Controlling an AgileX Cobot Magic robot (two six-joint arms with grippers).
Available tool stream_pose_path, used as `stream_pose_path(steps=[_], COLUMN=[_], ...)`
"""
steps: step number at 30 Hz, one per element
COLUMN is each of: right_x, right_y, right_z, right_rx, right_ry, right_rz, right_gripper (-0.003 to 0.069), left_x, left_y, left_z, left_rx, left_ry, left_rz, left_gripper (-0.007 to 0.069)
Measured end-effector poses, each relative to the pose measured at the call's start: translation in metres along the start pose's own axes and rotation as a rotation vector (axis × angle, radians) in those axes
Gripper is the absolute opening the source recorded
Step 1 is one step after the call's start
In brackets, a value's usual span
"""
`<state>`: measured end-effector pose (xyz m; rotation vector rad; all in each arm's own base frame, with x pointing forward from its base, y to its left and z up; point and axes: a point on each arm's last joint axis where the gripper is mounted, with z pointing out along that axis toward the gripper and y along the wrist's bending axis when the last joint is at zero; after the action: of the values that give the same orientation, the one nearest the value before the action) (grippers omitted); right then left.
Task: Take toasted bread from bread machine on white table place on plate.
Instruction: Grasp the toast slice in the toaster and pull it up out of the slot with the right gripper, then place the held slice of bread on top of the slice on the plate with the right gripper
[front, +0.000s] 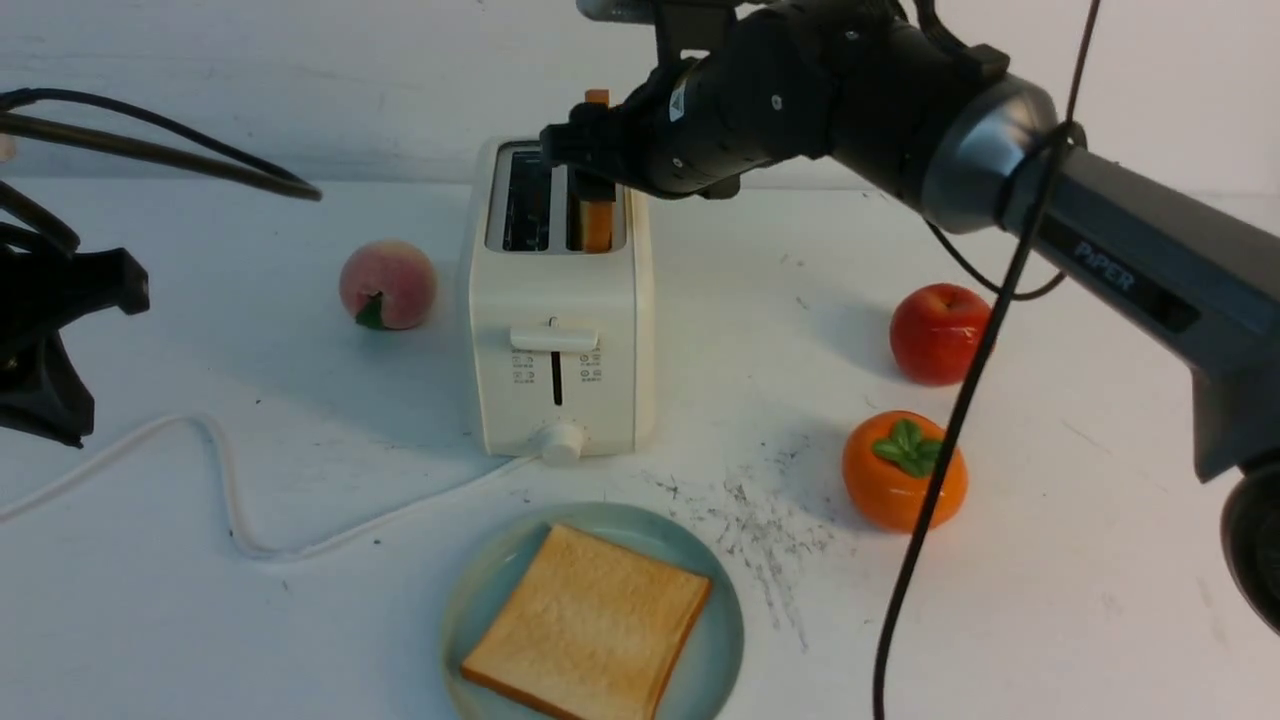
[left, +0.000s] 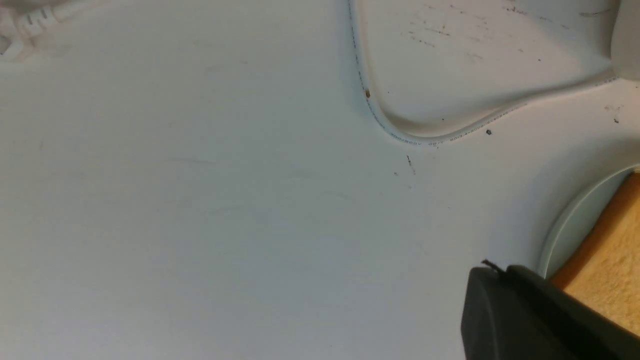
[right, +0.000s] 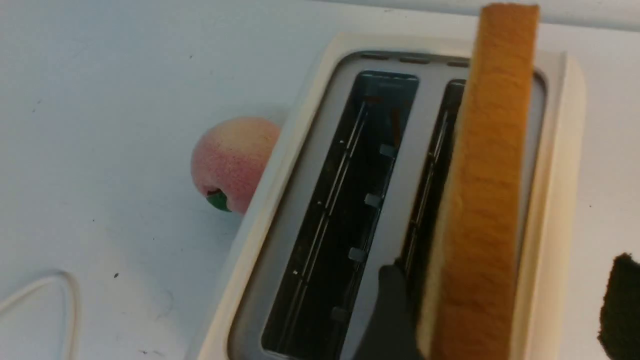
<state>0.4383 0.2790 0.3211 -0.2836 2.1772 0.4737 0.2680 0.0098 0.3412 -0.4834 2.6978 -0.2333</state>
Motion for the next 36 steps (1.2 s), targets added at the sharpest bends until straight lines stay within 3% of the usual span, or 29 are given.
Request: stream_pose_path(steps=[7,11,13,18,27,32,36], right_x=[0.008,0.012,0.01,-0.003,-0.06,-0.062,-0.05], right_y=[0.0,-0.001,0.0,0.002,0.013,0.01,0.001], right_z=[0.016,0.02,0.018,-0.002,-0.131,-0.19,-0.23], right_rx=[-0.01,-0.008,-0.01,-0.007,-0.006,0.034,0.103], right_ry=[-0.003,0.009,0.004,-0.031,-0.171,-0.094,0.077], right_rz=[0.007,0.008,0.009,-0.008,-0.062,-0.143,-0.247], right_gripper=[0.0344,0.0155,0.0105,0.0111,0.0111,0.0111,0.0111], left_x=[0.0,0.0,0.0,0.0,-0.002,-0.004,-0.004], left_y=[0.0,0.0,0.0,0.0,0.0,0.0,0.0], left_z=[0.0,0.0,0.0,0.0,0.007,0.014,0.014], left_rx=[0.001,0.002,0.002,0.002,-0.004,-0.01,-0.01], left_ry=[0.0,0.0,0.0,0.0,0.018,0.039,0.038], left_rz=[0.0,-0.001,-0.001,-0.001,-0.004,-0.006,-0.006], left_gripper=[-0.0014,-0.0014,-0.0014,-0.0014,-0.0014,-0.0014,-0.0014])
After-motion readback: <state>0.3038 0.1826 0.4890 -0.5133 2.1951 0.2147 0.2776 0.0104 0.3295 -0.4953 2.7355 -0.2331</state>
